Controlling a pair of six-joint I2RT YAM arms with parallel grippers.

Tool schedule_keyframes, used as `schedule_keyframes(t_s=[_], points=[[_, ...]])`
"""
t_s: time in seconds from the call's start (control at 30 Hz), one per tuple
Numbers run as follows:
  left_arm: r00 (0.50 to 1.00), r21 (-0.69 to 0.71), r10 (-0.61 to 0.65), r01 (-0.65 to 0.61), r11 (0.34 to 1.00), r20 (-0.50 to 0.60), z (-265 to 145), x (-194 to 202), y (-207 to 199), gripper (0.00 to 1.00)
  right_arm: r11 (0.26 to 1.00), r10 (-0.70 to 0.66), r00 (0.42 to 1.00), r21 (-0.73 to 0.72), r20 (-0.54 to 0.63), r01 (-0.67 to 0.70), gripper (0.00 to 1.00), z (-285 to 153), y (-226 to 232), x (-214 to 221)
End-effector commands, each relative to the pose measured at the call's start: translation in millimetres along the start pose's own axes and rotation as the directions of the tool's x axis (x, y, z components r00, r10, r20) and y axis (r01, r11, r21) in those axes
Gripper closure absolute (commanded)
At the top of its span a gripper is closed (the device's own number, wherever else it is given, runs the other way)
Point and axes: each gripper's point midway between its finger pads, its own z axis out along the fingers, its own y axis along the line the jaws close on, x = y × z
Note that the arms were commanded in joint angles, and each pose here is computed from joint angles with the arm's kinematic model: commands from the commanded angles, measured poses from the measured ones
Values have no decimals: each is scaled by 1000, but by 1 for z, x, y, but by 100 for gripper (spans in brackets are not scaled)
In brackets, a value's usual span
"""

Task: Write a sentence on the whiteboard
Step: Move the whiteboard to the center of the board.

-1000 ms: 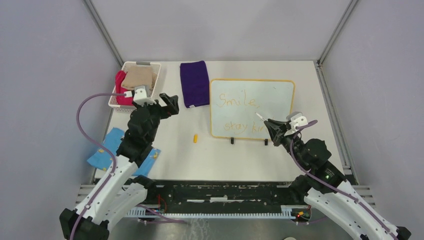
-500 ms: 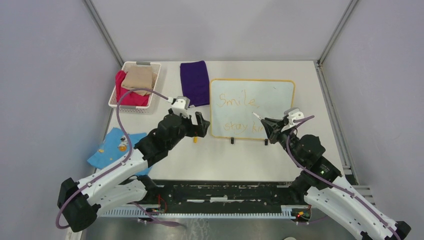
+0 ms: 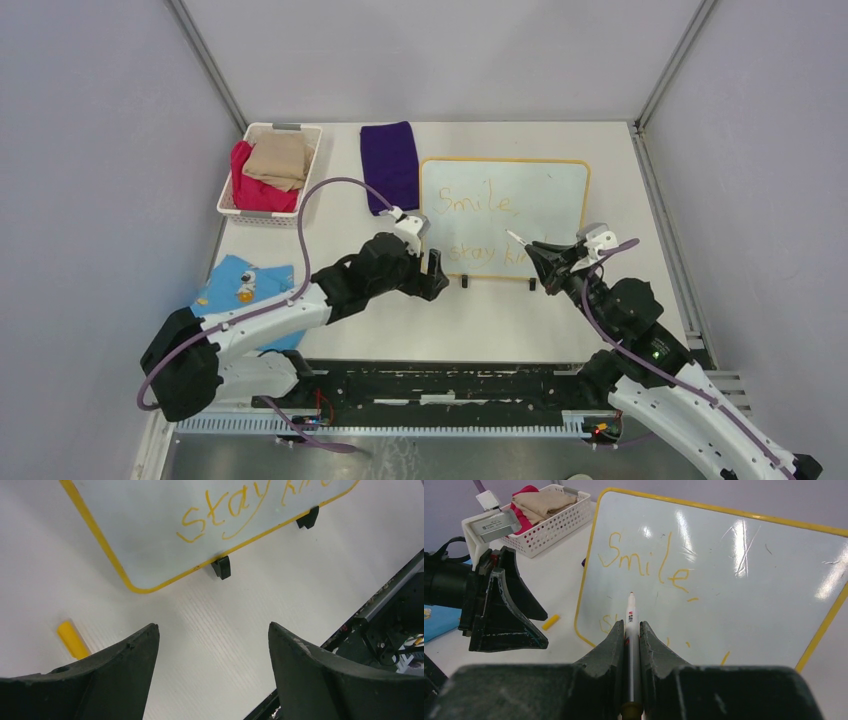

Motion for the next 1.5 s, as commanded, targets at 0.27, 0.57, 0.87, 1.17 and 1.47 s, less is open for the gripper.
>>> schedule_keyframes(t_s=[0.27,0.57,0.87,1.17,1.47], points=[[997,28,34,-37,999,76,41,-13,-48,28,992,-94,987,91,129,83,100,-6,-18,-40],[999,-140,-30,36,989,42,79,21,-50,34,996,-78,980,51,182,70,100,-26,-12,-66],[998,-235,-10,24,972,59,91,31,-42,38,992,-115,967,81,226,99,100,-44,-19,-90],[999,-289,-2,18,957,54,107,34,-38,45,993,-113,960,54,255,102,100,-47,-14,-101],[998,-344,13,10,939,63,125,36,-32,53,992,-126,957,52,260,116,100,-49,-13,-107]])
